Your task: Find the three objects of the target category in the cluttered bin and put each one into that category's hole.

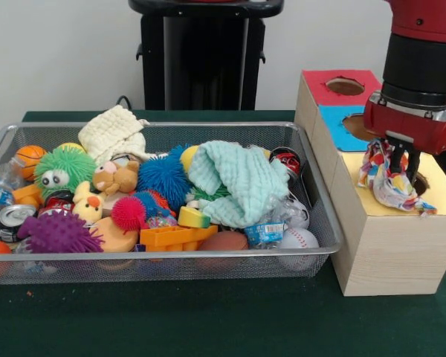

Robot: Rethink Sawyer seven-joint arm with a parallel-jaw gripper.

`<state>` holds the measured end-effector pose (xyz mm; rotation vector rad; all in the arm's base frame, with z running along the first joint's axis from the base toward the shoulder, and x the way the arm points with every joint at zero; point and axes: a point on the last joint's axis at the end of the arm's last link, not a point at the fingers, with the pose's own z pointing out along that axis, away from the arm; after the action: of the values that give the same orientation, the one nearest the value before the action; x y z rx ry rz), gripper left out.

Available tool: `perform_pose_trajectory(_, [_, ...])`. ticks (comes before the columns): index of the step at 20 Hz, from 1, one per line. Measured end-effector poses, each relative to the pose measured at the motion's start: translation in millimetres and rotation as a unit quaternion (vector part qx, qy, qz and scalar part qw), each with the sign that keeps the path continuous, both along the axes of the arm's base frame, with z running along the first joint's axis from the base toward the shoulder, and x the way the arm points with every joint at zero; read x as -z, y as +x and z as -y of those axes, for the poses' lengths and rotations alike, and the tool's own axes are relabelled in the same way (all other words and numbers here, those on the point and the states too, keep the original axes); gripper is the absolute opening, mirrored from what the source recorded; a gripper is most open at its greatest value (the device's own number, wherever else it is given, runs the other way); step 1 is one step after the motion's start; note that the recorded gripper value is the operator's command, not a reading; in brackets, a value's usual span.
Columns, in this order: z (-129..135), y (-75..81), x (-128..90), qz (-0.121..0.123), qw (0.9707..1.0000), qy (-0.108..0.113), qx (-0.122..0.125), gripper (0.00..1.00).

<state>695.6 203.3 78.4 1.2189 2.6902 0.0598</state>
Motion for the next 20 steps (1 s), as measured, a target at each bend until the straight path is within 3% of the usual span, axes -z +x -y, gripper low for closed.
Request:
perform_pose_trajectory(6, [-2.2,-3.6,0.8,-0.013,0.9999,0.002,-0.001,0.00])
perform_pose_trajectory(13, [-17.1,-21.9,2.0,-0.054,0.9985,0.006,-0.010,0.00])
perform_pose_trajectory(20, [-27.0,-26.1,-0.5,-0.034,0.9992,0.002,-0.018,0.00])
